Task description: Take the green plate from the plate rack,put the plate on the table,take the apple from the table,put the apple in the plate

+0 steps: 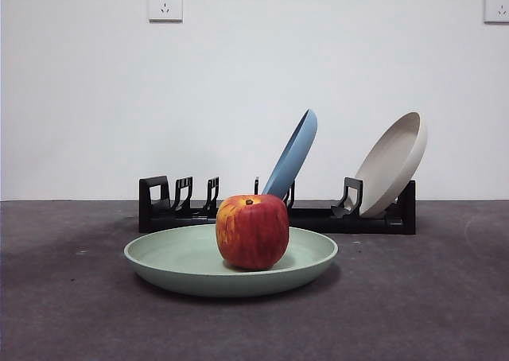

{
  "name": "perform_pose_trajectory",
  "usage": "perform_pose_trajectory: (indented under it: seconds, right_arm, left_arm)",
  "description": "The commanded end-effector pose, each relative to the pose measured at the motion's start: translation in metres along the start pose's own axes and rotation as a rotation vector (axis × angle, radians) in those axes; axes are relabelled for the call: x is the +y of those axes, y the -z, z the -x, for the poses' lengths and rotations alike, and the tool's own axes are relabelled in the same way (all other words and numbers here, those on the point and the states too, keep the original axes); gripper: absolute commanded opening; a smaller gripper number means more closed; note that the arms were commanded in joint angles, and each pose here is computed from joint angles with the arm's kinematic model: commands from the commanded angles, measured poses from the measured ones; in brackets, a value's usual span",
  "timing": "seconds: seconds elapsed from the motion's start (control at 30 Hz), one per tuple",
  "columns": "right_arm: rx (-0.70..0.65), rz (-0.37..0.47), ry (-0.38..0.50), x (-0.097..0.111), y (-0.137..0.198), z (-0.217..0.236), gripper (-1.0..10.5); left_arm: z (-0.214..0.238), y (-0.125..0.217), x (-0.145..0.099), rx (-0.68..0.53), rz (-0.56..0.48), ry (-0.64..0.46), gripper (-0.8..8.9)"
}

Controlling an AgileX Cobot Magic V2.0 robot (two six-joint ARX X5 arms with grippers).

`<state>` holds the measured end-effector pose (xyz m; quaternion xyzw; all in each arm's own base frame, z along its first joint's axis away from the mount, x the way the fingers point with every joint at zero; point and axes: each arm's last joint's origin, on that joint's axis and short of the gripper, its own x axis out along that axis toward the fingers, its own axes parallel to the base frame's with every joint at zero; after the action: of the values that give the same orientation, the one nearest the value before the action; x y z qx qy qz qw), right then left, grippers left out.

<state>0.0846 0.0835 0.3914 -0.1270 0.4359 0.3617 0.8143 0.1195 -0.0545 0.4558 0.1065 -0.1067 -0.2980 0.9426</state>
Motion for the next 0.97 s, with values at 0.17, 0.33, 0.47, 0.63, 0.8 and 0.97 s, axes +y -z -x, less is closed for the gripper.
perform_pose_trajectory:
  seconds: [0.17, 0.33, 0.47, 0.63, 0.8, 0.97]
  right_arm:
    - [0.014, -0.01, 0.001, 0.0, 0.002, 0.0, -0.2]
    - [0.014, -0.01, 0.001, 0.0, 0.002, 0.0, -0.2]
    - [0.014, -0.01, 0.001, 0.0, 0.002, 0.0, -0.2]
    - [0.014, -0.011, 0.001, 0.0, 0.002, 0.0, -0.2]
    - [0.014, -0.01, 0.001, 0.0, 0.002, 0.0, -0.2]
    - [0.014, -0.01, 0.001, 0.0, 0.002, 0.0, -0.2]
  left_arm:
    - [0.032, 0.085, -0.006, -0.01, -0.061, -0.184, -0.03]
    - [0.05, 0.142, -0.016, 0.051, -0.051, -0.285, -0.03]
    - [0.062, 0.181, -0.026, 0.107, -0.031, -0.328, -0.03]
    - [0.071, 0.217, -0.036, 0.148, -0.004, -0.34, -0.03]
    - [0.077, 0.247, -0.042, 0.183, 0.042, -0.375, -0.03]
    - [0.081, 0.266, -0.047, 0.211, 0.06, -0.38, -0.03]
